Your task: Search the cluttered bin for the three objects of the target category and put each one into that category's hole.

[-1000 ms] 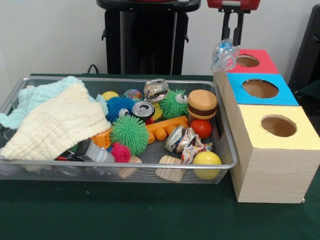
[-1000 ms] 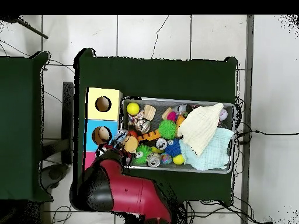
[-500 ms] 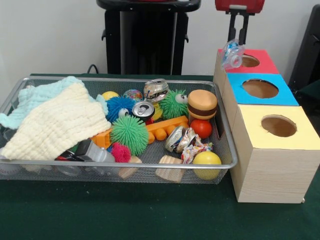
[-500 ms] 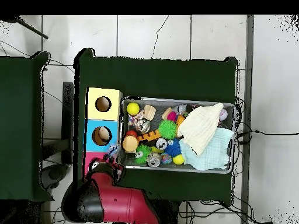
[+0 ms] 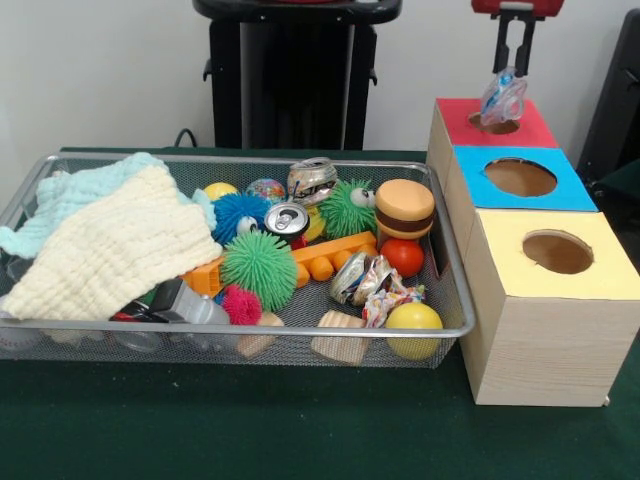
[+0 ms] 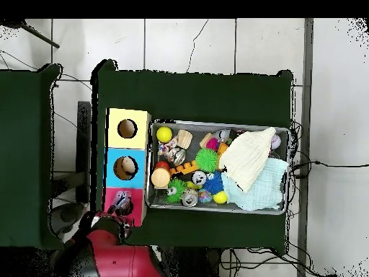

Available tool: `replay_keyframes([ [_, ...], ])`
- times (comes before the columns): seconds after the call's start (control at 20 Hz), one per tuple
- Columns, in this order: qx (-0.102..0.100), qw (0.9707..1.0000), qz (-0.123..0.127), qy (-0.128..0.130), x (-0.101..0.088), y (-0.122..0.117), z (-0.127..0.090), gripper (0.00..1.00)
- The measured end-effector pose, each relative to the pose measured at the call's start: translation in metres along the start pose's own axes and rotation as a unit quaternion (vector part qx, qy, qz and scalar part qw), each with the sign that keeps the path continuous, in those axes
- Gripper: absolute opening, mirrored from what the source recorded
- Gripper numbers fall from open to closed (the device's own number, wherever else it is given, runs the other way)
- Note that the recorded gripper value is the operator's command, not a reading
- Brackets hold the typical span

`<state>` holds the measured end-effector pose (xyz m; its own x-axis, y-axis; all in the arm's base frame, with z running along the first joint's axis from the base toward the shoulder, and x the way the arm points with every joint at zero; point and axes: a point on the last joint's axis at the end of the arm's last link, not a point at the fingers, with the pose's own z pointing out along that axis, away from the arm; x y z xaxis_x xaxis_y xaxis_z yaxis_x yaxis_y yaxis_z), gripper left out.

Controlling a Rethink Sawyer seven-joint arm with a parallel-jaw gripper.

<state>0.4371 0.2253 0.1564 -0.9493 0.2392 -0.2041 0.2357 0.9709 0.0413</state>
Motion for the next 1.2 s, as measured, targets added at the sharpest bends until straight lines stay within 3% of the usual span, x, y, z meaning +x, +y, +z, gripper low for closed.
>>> replay_keyframes([
  [0.45,0.005,0.9999,0.003,0.014,0.006,0.011,-0.007,0.00],
  [1.2,0.013,0.9998,0.014,0.003,-0.020,0.005,0.003,0.00],
])
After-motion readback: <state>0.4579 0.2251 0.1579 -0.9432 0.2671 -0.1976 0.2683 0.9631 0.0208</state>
